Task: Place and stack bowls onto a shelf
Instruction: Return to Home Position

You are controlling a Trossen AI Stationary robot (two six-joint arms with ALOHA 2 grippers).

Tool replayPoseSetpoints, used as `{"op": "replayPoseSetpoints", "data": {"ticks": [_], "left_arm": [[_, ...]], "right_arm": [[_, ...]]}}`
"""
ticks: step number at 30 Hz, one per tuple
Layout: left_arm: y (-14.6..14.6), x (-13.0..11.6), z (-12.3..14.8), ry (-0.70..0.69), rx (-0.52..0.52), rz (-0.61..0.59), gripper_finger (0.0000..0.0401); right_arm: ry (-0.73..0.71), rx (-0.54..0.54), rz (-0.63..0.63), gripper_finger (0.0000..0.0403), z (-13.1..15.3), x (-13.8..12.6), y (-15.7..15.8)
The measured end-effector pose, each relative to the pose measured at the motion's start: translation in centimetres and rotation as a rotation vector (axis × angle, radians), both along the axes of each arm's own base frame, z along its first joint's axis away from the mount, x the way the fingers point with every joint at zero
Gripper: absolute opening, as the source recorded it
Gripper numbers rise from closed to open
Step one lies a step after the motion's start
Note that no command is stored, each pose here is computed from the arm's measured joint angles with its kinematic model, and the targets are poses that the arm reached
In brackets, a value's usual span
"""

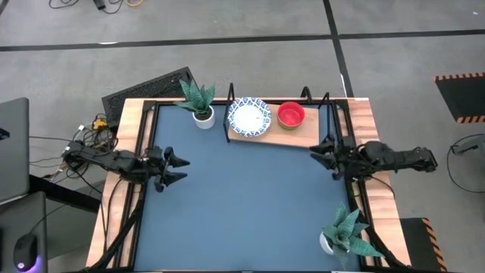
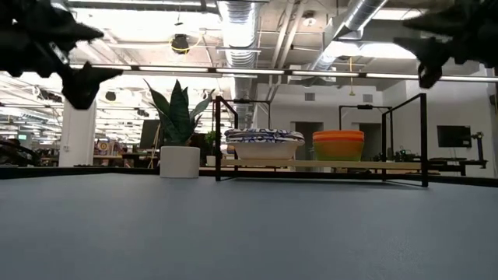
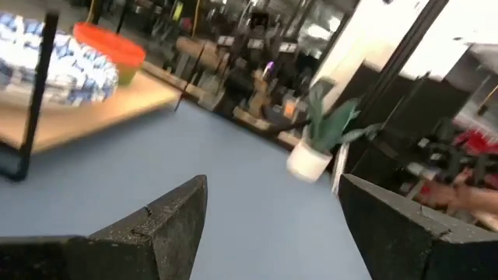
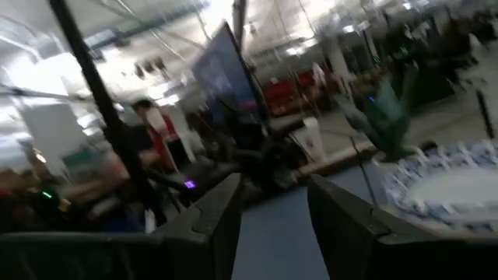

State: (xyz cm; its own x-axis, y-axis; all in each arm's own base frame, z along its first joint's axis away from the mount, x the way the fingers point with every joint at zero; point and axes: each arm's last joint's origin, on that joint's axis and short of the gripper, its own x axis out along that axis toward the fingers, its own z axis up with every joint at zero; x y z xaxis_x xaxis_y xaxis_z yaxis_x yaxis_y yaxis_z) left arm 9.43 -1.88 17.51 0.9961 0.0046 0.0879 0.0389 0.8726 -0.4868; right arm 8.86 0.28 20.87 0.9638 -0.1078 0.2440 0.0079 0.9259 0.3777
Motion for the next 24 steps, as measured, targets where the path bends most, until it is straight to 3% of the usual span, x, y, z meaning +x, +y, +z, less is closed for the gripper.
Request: {"op": "replayPoseSetpoints", "data": {"ticks": [4,9,12,19,24], "left_arm": [[0.0,0.0,-0.1,0.010,0.099,0.010,0.0274],[0.1,0.0,-0.1,0.018,0.159,0.046,0.0274],[0.1,0.0,-0.2,0.016,0.170,0.032,0.0274],[-0.1,0.0,-0.2,0.015,0.179,-0.007,0.0274],[-0.6,0.0,-0.5,0.031,0.163,-0.207,0.0274]], "right_arm": [[0.183,-0.020,-0.021,0.0173,-1.7,0.3,0.0],[0.376,0.020,-0.149,0.0173,-3.6,0.1,-0.4],[0.399,0.035,-0.202,0.0173,-3.7,0.0,-0.6],[0.411,0.003,-0.198,0.0173,-3.8,0.0,-0.6],[0.422,-0.039,-0.184,0.0173,-3.8,0.0,-0.5]]}}
